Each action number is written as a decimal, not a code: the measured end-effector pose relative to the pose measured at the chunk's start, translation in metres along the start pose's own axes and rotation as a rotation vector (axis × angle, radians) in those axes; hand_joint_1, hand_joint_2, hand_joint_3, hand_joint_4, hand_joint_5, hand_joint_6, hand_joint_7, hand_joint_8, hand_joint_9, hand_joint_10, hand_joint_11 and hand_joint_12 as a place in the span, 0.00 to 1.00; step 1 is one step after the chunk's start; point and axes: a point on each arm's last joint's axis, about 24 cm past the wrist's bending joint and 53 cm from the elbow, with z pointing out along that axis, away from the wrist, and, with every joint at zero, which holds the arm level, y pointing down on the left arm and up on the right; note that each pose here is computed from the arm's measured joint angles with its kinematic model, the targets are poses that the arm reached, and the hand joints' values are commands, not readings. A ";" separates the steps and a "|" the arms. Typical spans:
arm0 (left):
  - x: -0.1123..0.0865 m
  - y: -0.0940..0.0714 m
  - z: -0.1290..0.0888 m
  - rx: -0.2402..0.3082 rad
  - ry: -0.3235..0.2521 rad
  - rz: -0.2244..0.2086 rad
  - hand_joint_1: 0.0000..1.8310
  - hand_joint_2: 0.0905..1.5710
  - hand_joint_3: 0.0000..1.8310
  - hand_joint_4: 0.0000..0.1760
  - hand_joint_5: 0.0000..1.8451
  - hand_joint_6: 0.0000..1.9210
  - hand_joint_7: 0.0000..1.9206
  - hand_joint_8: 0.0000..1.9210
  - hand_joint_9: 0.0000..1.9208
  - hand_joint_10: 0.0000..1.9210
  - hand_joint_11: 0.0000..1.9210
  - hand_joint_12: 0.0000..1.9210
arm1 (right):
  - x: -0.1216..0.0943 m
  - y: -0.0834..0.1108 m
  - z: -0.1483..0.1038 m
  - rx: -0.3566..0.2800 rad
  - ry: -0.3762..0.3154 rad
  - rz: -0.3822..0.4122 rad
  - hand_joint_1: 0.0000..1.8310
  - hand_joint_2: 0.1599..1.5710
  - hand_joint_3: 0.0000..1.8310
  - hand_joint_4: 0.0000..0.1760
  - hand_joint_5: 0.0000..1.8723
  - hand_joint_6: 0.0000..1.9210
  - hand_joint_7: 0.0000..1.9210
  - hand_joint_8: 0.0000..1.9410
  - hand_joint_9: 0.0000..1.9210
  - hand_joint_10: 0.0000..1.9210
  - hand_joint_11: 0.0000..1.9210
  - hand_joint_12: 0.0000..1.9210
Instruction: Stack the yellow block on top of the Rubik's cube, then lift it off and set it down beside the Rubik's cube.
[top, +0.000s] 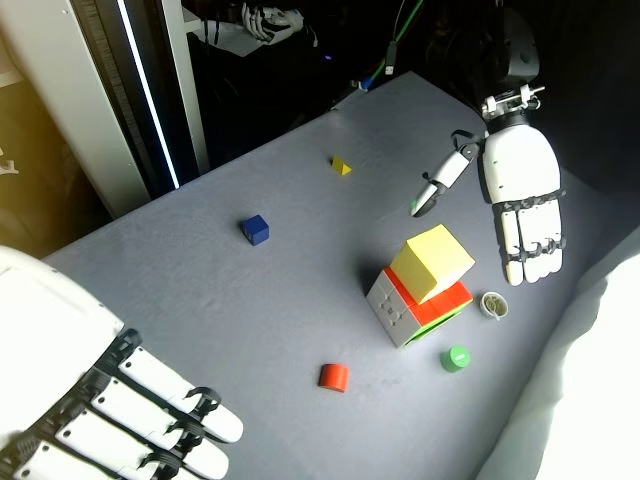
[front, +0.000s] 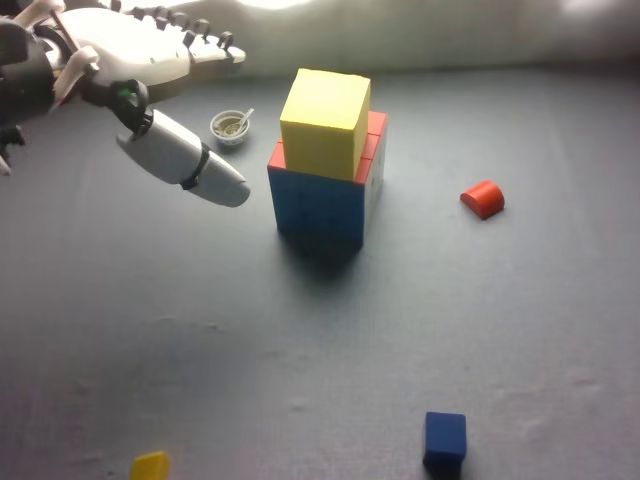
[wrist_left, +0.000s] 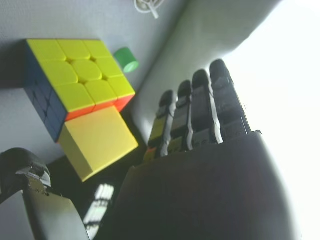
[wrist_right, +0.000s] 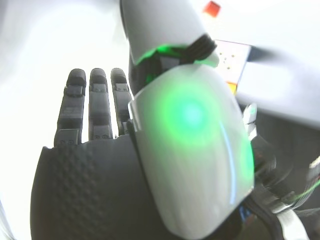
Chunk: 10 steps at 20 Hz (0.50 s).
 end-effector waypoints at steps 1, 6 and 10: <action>0.002 0.005 -0.003 -0.013 0.004 0.001 0.16 0.47 0.00 0.00 0.01 0.00 0.02 0.00 0.03 0.01 0.04 0.03 | -0.004 0.001 0.000 0.000 -0.020 0.021 0.74 0.53 0.00 0.00 0.00 0.00 0.00 0.00 0.00 0.00 0.00 0.00; 0.016 0.014 -0.019 -0.048 0.027 0.007 0.17 0.47 0.00 0.00 0.02 0.00 0.04 0.01 0.05 0.01 0.05 0.03 | -0.008 0.016 0.008 -0.035 -0.056 0.095 0.67 0.56 0.00 0.00 0.00 0.00 0.00 0.00 0.00 0.00 0.00 0.00; 0.031 0.030 -0.044 -0.082 0.061 0.018 0.17 0.47 0.00 0.00 0.02 0.00 0.04 0.00 0.05 0.00 0.04 0.02 | -0.003 0.060 0.025 -0.130 -0.050 0.167 0.55 0.41 0.00 0.00 0.00 0.00 0.00 0.00 0.00 0.00 0.00 0.00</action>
